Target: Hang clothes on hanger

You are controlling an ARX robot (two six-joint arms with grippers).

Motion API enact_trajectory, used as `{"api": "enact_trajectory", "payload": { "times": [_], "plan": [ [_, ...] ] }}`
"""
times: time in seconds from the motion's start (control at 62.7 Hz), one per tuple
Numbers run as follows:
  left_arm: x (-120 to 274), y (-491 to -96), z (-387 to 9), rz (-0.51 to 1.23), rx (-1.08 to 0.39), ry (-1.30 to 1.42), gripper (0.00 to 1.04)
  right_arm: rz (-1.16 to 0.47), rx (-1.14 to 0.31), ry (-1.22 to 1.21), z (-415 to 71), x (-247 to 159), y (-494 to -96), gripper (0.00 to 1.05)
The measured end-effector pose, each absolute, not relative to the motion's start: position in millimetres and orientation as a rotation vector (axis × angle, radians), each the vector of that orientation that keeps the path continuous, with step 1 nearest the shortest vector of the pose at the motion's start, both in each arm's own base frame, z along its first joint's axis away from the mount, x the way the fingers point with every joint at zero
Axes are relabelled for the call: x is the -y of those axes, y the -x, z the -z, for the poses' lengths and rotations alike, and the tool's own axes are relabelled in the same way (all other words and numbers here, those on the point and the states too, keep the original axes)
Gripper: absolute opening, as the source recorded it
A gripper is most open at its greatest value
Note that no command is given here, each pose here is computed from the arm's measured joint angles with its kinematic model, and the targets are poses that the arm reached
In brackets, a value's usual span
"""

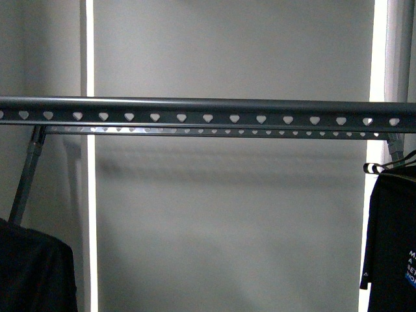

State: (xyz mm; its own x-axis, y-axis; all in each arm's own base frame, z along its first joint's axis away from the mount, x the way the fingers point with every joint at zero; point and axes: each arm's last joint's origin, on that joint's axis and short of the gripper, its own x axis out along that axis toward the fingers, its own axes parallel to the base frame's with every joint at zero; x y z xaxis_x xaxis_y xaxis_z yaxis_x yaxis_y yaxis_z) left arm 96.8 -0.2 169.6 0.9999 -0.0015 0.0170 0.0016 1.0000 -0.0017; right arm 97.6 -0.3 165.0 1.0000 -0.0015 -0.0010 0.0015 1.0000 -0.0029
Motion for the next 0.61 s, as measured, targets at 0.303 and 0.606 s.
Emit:
{"api": "enact_trajectory", "payload": {
  "times": [0.303, 0.606],
  "plan": [
    [0, -97, -170, 0.002, 0.017, 0.002, 0.98, 0.002, -0.001, 0.003, -165, 0, -98, 0.97],
    [14, -131, -212, -0.018, -0.081, 0.111, 0.98, 0.002, -0.001, 0.003, -165, 0, -98, 0.97]
  ]
}}
